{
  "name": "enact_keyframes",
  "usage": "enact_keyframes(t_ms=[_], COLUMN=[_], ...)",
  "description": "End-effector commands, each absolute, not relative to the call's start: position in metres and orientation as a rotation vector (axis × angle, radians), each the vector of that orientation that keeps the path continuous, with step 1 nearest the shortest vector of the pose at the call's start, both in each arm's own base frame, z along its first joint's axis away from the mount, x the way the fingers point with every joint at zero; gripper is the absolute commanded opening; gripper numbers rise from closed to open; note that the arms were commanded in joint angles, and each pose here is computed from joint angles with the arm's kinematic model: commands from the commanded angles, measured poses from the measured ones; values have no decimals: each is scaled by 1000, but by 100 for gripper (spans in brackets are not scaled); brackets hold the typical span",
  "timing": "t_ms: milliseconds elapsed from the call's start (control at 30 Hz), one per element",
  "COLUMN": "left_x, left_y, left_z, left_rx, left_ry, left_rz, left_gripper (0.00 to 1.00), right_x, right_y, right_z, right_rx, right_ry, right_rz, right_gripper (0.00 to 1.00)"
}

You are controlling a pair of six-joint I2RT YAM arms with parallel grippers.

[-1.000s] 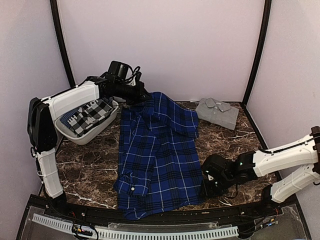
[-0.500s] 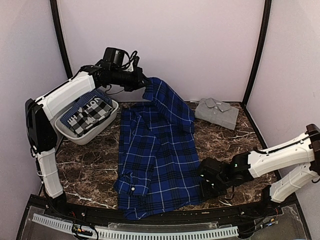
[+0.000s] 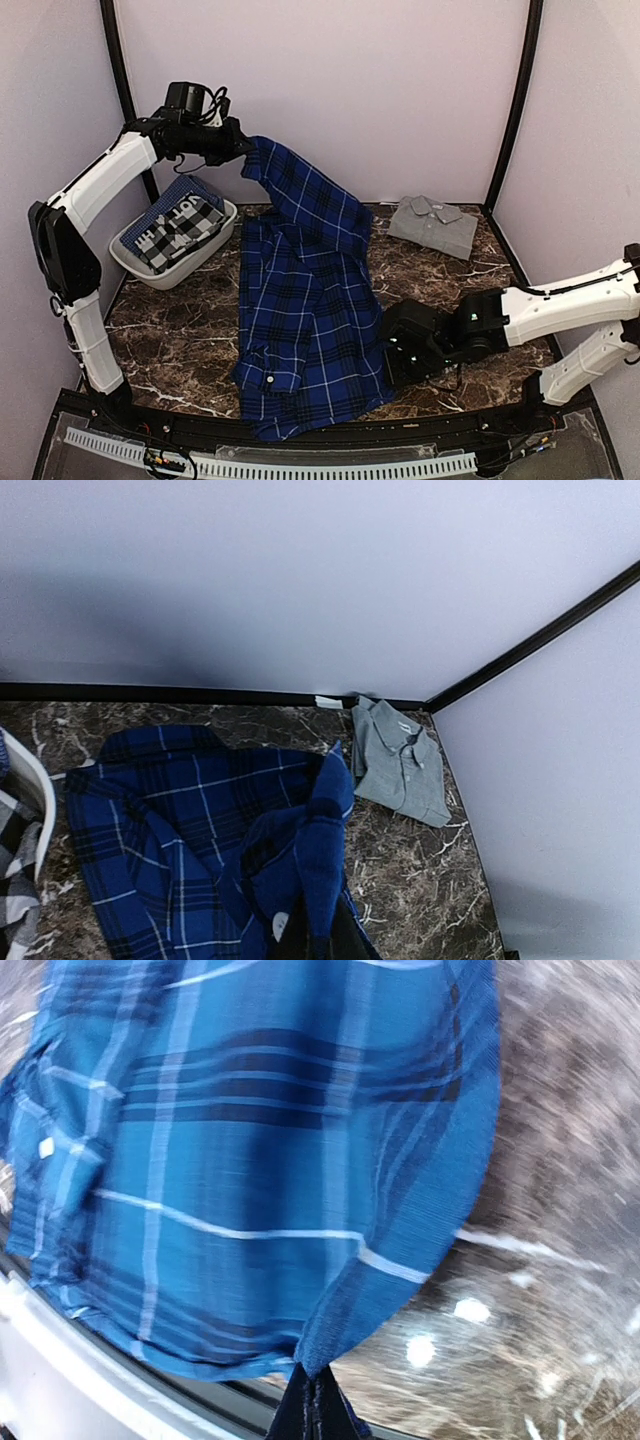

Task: Fold and stack the long sleeve shirts
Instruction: Fold the 1/3-folded shirt at the center of the board.

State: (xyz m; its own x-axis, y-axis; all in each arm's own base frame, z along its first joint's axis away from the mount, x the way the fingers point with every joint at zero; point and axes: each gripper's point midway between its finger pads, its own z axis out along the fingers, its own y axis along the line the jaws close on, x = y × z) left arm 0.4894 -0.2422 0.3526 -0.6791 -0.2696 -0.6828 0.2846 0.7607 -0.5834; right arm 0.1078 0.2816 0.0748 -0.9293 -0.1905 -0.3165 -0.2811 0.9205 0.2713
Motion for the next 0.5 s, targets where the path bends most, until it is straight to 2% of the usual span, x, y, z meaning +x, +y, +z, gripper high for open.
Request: enact_keyframes(t_ms=[0,167,467], left_x=[463,450,431], left_y=[-193,-138,-91], left_z=[386,379,355], left_rx=[-33,-146,-250], left_ry=[2089,2088,2117], left_rz=[-761,-646,-526], left_gripper=[1,2,1], right_x=[100,93,85], right_y=[317,339,358], right_z=[82,76,67], right_rx=[-541,-667,-815], right_ry=[2739,2744,2755], right_rz=[519,554,577], right_gripper=[1,1,2])
